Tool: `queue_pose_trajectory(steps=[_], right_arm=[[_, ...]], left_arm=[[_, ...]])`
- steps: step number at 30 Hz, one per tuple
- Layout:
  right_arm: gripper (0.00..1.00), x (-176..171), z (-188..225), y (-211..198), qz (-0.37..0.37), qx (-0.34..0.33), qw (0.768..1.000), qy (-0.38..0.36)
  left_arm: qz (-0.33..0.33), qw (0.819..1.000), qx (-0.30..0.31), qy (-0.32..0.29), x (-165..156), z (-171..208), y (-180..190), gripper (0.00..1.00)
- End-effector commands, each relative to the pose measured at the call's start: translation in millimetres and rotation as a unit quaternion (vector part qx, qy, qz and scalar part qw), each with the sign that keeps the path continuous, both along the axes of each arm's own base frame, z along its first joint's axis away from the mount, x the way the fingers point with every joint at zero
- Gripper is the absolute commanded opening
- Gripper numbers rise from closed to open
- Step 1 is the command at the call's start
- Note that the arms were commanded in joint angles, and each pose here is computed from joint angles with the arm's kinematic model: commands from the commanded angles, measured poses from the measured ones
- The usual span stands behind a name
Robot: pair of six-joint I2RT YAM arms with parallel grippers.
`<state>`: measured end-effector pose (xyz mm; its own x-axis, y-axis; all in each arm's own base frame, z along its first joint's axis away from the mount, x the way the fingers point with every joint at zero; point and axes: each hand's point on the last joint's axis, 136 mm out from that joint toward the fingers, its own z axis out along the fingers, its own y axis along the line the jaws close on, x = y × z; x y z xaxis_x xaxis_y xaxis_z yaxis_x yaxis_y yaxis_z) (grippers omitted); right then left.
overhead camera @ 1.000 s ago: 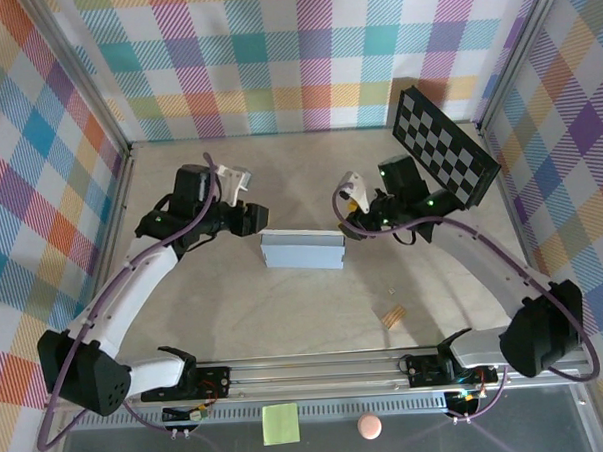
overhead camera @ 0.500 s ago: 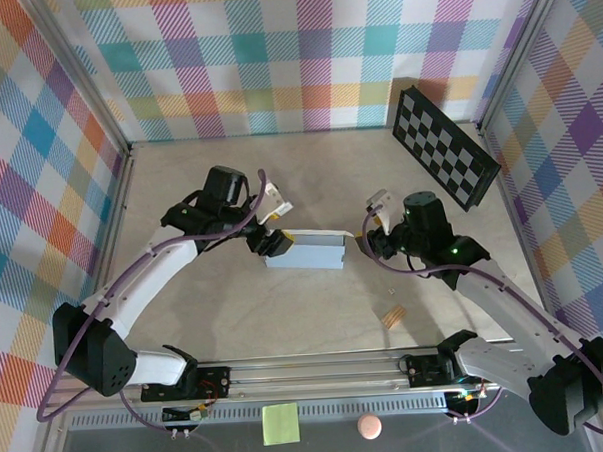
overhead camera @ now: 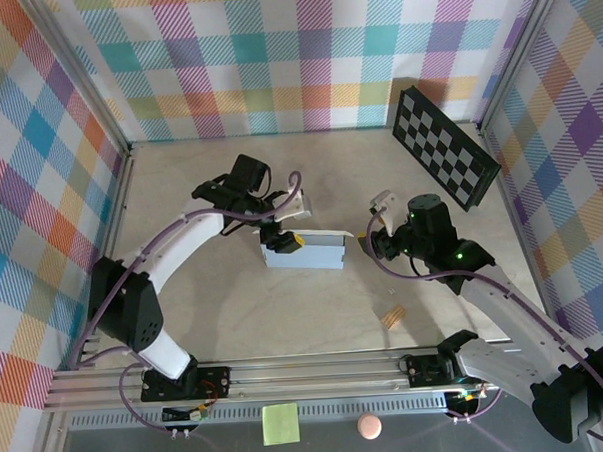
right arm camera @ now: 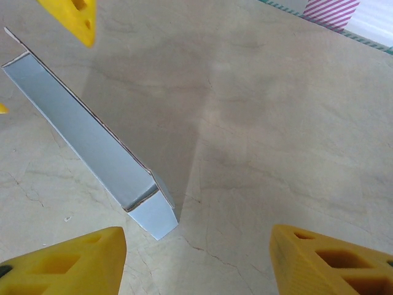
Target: Fold the paper box
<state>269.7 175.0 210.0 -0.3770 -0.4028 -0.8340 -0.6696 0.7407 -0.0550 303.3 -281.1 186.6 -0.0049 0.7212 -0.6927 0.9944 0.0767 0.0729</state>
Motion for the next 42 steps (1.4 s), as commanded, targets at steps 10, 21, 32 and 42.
queue_pose_trajectory(steps=[10, 21, 32, 42], right_arm=[[0.64, -1.5, 0.7, -6.0, -0.001, -0.016, 1.0, -0.008], [0.63, 0.9, -7.1, -7.5, -0.005, -0.029, 1.0, 0.005], [0.61, 5.4, 5.7, 16.6, 0.013, 0.036, 0.999, 0.038], [0.52, 8.4, 6.0, 59.0, 0.032, 0.093, 0.981, 0.168]], left_arm=[[-0.078, 0.992, 0.078, 0.066, -18.4, -38.7, -5.0, 0.69], [-0.08, 0.986, 0.121, 0.085, -22.7, -53.0, 8.8, 0.39], [0.004, 0.989, 0.135, 0.065, -28.7, -51.8, 41.4, 0.32], [0.057, 0.993, 0.097, 0.041, -39.6, -49.8, 49.6, 0.32]])
